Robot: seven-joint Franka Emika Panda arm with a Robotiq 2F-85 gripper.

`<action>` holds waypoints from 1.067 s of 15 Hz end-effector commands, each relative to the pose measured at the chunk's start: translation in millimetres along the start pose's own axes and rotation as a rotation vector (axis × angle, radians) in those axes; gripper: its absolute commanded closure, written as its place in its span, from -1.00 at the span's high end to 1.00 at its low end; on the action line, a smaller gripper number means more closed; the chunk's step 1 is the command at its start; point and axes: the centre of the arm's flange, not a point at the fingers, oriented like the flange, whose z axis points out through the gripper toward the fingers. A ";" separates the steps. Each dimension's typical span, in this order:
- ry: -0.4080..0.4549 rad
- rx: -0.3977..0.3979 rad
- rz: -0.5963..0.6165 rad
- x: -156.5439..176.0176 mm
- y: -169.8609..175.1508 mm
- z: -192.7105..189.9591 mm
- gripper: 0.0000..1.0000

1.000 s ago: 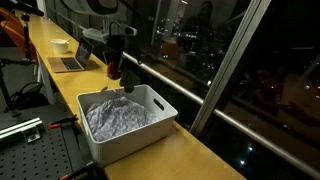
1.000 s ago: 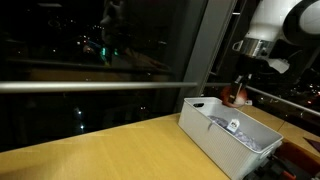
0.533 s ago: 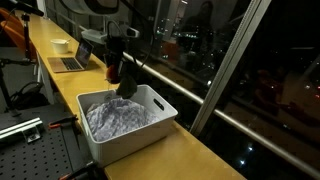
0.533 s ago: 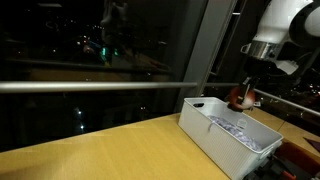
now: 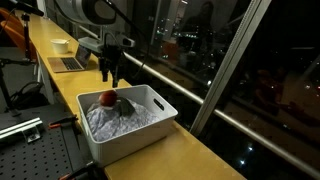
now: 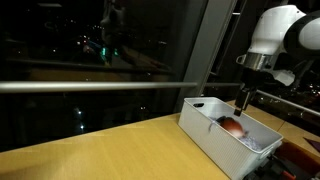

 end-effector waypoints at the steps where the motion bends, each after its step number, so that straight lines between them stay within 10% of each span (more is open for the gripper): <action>1: 0.001 0.016 -0.013 0.0 -10.3 16.9 1.00; 16: 0.110 -0.035 -0.166 44.9 -84.3 -18.0 1.00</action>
